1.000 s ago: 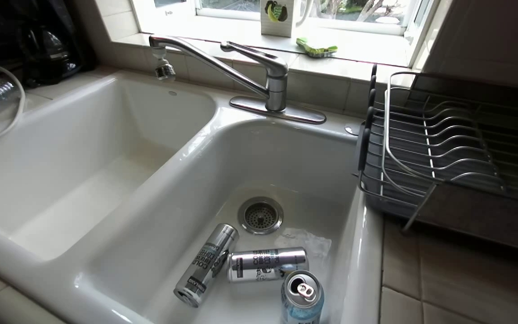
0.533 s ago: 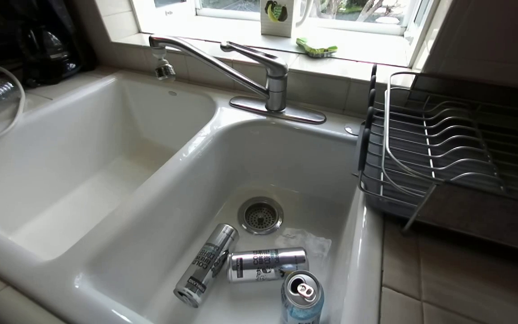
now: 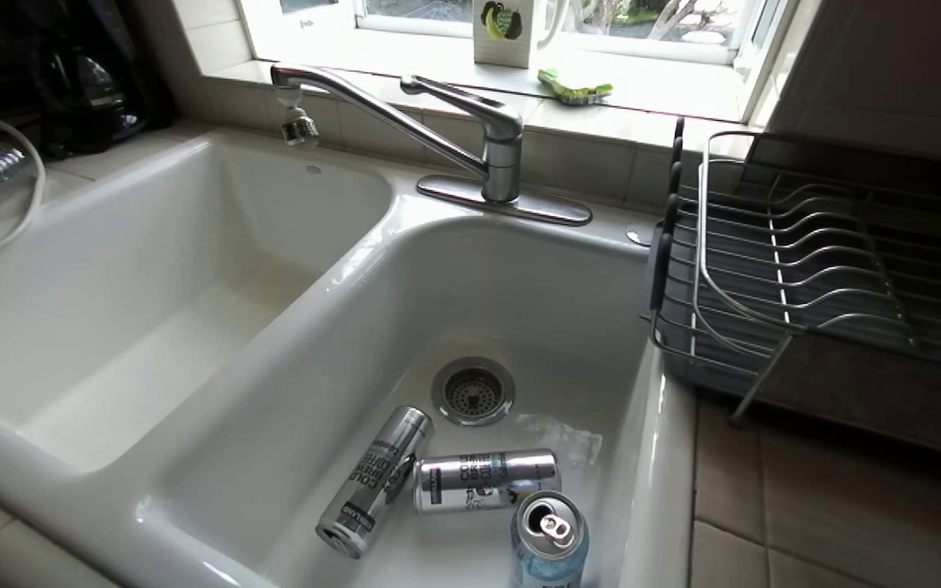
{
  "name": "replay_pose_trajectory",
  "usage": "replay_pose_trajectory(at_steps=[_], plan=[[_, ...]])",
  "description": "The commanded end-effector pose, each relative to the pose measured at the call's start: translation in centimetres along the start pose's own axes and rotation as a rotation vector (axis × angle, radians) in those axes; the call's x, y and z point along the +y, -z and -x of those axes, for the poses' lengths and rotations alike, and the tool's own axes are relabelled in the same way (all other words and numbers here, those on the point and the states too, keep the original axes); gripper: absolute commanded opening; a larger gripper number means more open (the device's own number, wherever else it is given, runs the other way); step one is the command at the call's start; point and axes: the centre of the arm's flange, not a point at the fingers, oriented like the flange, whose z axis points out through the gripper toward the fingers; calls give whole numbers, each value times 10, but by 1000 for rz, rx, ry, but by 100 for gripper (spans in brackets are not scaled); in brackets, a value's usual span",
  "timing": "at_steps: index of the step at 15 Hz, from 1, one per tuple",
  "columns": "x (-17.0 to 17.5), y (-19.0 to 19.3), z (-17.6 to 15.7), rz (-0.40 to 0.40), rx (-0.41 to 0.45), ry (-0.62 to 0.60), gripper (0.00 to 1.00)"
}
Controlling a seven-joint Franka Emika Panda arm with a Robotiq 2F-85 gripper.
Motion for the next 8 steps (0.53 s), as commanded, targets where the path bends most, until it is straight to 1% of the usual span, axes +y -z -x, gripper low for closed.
replay_pose_trajectory(at_steps=[1,4,8], plan=[[-3,-13,7,15,24,-3,38],[-6,-14,9,15,30,-19,38],[-2,-8,18,30,26,-44,38]])
